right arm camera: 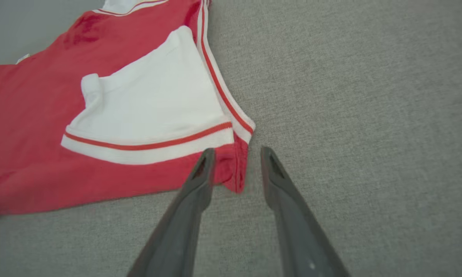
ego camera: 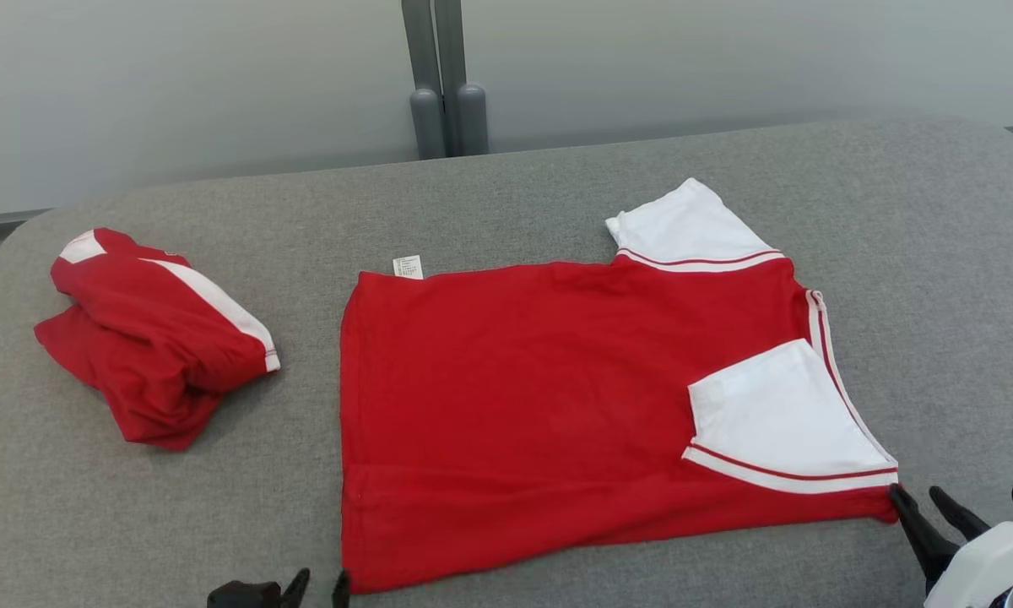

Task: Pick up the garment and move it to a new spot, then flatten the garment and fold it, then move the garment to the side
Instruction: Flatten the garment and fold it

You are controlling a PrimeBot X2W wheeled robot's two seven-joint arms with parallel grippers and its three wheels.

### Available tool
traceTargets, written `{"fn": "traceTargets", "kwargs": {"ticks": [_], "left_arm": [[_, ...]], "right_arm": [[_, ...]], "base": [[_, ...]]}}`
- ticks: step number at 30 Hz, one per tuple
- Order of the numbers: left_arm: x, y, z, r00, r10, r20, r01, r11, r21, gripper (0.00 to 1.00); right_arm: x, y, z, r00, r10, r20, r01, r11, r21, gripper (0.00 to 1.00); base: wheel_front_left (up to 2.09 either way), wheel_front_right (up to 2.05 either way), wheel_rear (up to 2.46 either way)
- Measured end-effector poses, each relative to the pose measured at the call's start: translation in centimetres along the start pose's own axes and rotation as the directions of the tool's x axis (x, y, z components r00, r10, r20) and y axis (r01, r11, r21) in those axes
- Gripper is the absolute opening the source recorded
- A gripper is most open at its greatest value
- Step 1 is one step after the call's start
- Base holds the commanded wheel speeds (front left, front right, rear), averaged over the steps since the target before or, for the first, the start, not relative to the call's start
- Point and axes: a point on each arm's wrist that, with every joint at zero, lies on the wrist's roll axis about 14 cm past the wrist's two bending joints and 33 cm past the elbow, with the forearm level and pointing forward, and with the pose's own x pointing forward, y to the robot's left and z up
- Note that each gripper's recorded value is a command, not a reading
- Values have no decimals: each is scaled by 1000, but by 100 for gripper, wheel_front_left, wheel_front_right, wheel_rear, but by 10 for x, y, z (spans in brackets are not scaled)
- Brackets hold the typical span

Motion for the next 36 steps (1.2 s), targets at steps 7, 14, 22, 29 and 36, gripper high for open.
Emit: {"fn": "traceTargets", "kwargs": {"ticks": [7,14,22,29,36], "left_arm": [[4,6,21,995,20,101,-20,1000,-5,100],[7,9,39,985,26,169,-28,1000,6,100],[39,4,97,960,-39,278,23,998,63,100],[97,3,127,967,-92,238,68,992,106,100],[151,12,133,984,-105,144,87,988,127,100]], "right_arm": [[1,-1,25,992,-11,126,11,1000,3,100],[1,7,34,984,4,178,-2,1000,-10,100],[31,27,86,943,48,331,-29,998,-60,100],[83,44,128,927,89,364,-50,992,-117,100],[136,59,150,935,129,329,-81,984,-156,100]], "base": [[0,0,0],[0,0,0],[0,0,0],[0,0,0],[0,0,0]]}}
